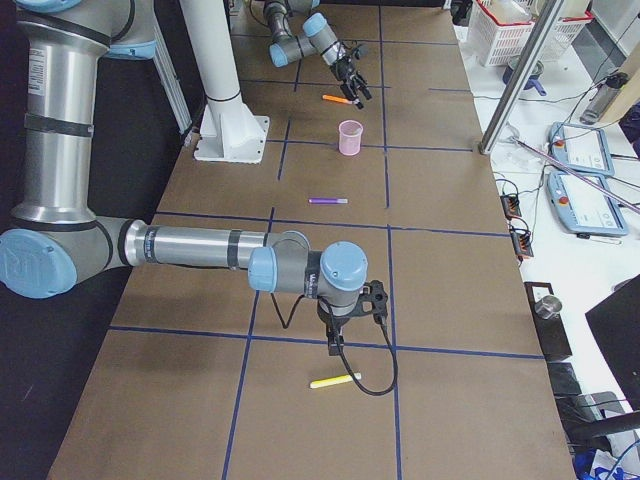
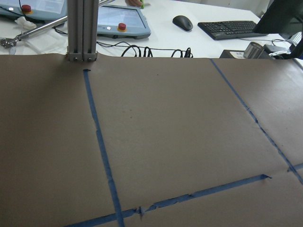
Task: Collect pens into pen holder
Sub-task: 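Raise the left gripper away from the cup, then grasp the yellow marker with the right gripper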
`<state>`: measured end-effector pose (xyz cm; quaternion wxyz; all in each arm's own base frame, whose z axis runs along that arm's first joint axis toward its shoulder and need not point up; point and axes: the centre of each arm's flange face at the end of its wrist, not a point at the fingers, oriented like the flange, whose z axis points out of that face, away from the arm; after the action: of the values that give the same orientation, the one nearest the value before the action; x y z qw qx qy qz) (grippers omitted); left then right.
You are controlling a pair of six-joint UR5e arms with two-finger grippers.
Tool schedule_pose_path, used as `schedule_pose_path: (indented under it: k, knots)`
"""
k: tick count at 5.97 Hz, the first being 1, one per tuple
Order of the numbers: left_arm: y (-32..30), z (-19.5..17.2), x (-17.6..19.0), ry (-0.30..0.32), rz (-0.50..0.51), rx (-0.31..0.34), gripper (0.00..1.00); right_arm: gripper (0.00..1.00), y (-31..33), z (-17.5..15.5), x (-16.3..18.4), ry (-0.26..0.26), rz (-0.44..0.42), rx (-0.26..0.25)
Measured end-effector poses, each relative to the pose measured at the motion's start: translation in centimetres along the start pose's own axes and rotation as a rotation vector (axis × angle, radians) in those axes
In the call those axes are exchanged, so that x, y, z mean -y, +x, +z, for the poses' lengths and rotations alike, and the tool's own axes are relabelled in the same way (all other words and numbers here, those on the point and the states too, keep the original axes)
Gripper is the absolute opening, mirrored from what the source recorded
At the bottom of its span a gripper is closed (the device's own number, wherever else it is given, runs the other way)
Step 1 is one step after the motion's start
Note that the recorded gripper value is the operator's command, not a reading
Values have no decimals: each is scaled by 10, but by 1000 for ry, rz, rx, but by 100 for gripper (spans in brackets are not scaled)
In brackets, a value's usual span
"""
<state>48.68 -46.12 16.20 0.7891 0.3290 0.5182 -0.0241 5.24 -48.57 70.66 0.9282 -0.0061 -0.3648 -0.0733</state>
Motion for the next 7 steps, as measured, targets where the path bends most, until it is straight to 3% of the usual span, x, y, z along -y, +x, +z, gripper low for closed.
schedule_pose_path:
  k: [2,5,7]
  knots:
    - [-43,-1,6,-102,-19,1,100,98,4,38,17,-85,-31,-37]
    - [-57,0,3,-124,-25,15,100,97,9,97,37,-212,-52,-45]
    - [-59,0,4,-124,-27,16,100,90,15,114,36,-251,-63,-28]
